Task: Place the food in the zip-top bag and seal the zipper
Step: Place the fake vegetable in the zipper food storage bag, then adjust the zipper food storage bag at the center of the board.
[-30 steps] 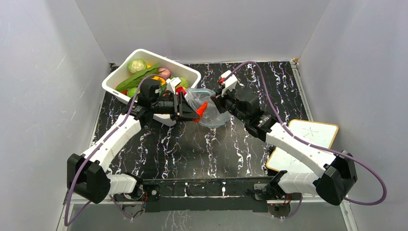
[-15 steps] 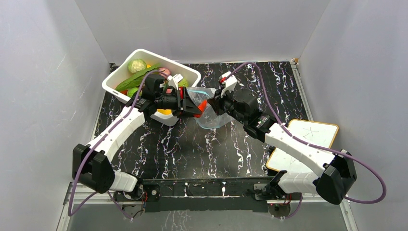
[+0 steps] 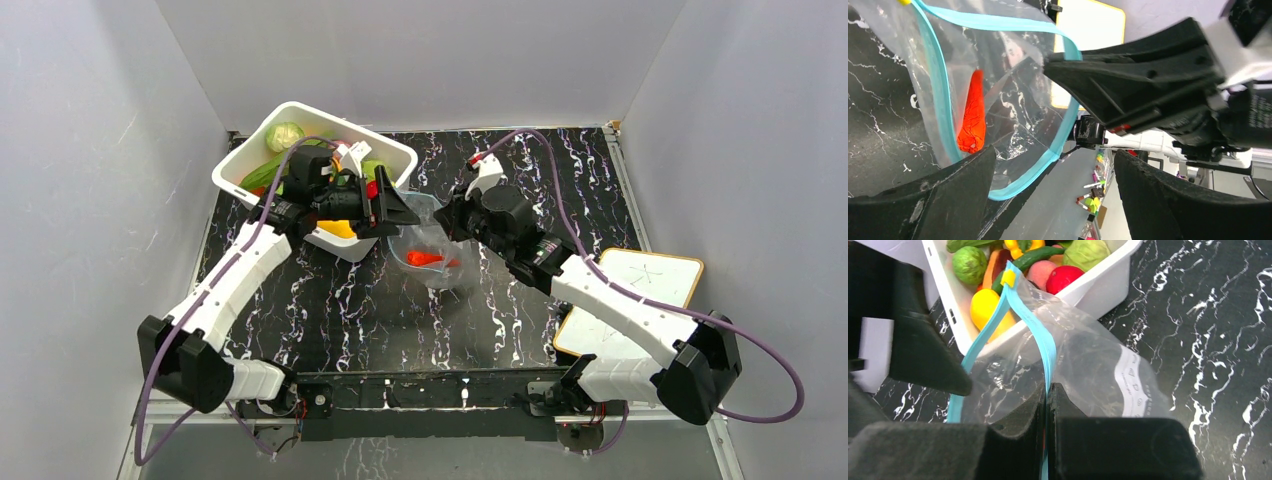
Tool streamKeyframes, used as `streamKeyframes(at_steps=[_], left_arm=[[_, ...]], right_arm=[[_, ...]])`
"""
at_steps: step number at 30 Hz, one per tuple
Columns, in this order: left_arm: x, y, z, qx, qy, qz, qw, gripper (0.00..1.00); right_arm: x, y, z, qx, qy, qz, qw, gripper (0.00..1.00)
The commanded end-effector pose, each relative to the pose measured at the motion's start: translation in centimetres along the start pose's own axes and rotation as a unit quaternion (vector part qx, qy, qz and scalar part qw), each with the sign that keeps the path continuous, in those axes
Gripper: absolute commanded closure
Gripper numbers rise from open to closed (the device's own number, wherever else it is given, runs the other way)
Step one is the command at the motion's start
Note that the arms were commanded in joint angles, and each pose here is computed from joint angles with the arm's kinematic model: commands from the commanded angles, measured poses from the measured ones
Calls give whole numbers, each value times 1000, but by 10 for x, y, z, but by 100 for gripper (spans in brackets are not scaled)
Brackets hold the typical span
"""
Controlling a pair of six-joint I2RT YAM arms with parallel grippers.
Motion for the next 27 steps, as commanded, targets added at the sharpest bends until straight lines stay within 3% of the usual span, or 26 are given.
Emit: streamKeyframes(at_steps=[1,7,12,18,20,24,27], left_arm=[[8,-30,-33,-8,44,-38,998,14],[10,-46,-32,80,72,-66,992,14],[2,-46,-17,132,76,-53,987,20],[-4,-26,1,110,62,-25,992,29],[-5,-18,5,90,52,-19,994,39],[-6,-9,8,58,38,-18,997,79],[-1,-12,-2,28,41,-37,998,100]], right_arm=[[28,-12,15,-9,42,-52,998,100],[35,-21,16,-15,59,-74,995,100],[39,-28,20,-7,90,-89,992,100],[41,-30,26,18,119,-99,988,100],[40,-30,26,22,123,-98,987,100],[33,-27,23,20,125,-88,988,100],[21,-22,10,-15,91,-71,993,100]])
Point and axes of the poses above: each gripper's point midway between its finger pads, its own y axis out along the fingers, its own z axis along the line the jaws close on, x = y × z, the point moved 9 cm from there along -y, back along the fingers, and after that the axes turned 14 degrees about y, right-handed, at the moved point
